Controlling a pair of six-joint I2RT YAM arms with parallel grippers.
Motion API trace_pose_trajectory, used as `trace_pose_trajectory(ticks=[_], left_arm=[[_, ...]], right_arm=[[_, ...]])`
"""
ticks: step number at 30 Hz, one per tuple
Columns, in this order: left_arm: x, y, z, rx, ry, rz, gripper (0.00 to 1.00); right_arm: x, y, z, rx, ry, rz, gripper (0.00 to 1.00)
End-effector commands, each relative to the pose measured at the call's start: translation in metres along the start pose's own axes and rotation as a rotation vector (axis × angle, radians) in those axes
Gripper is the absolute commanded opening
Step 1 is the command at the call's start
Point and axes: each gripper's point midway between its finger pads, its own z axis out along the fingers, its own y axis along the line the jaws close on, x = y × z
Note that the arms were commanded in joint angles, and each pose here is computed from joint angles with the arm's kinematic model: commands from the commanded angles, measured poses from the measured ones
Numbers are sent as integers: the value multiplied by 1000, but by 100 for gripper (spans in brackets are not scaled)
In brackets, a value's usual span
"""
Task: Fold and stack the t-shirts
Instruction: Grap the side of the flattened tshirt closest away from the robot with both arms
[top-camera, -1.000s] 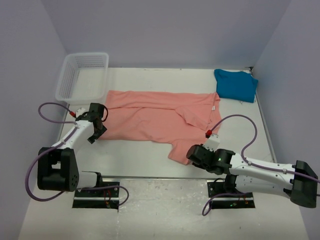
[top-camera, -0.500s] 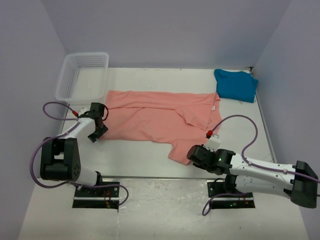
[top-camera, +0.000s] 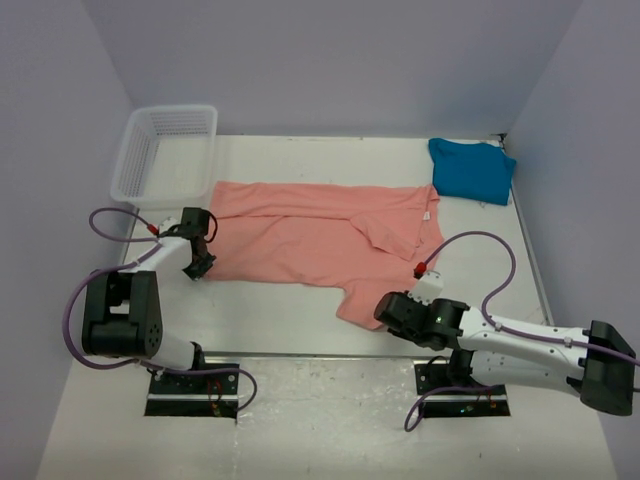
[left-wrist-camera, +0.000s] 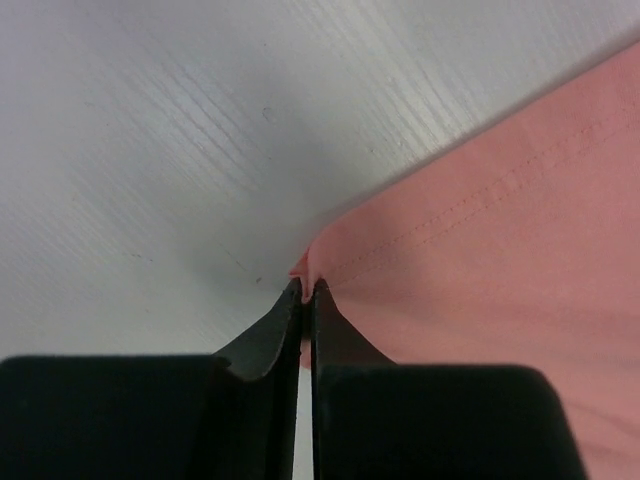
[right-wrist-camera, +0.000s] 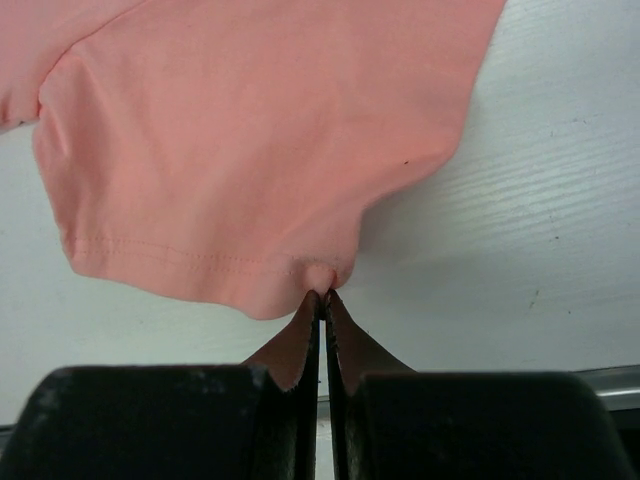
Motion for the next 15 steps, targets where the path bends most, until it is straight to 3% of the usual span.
trace_pose_trajectory(ticks=[1, 15], left_arm=[[12, 13, 3, -31, 42, 1, 1], [1, 11, -19, 30, -4, 66, 0]], right_arm=[[-2, -3, 0, 28, -12, 14, 0], [-22, -10, -14, 79, -75, 44, 0]])
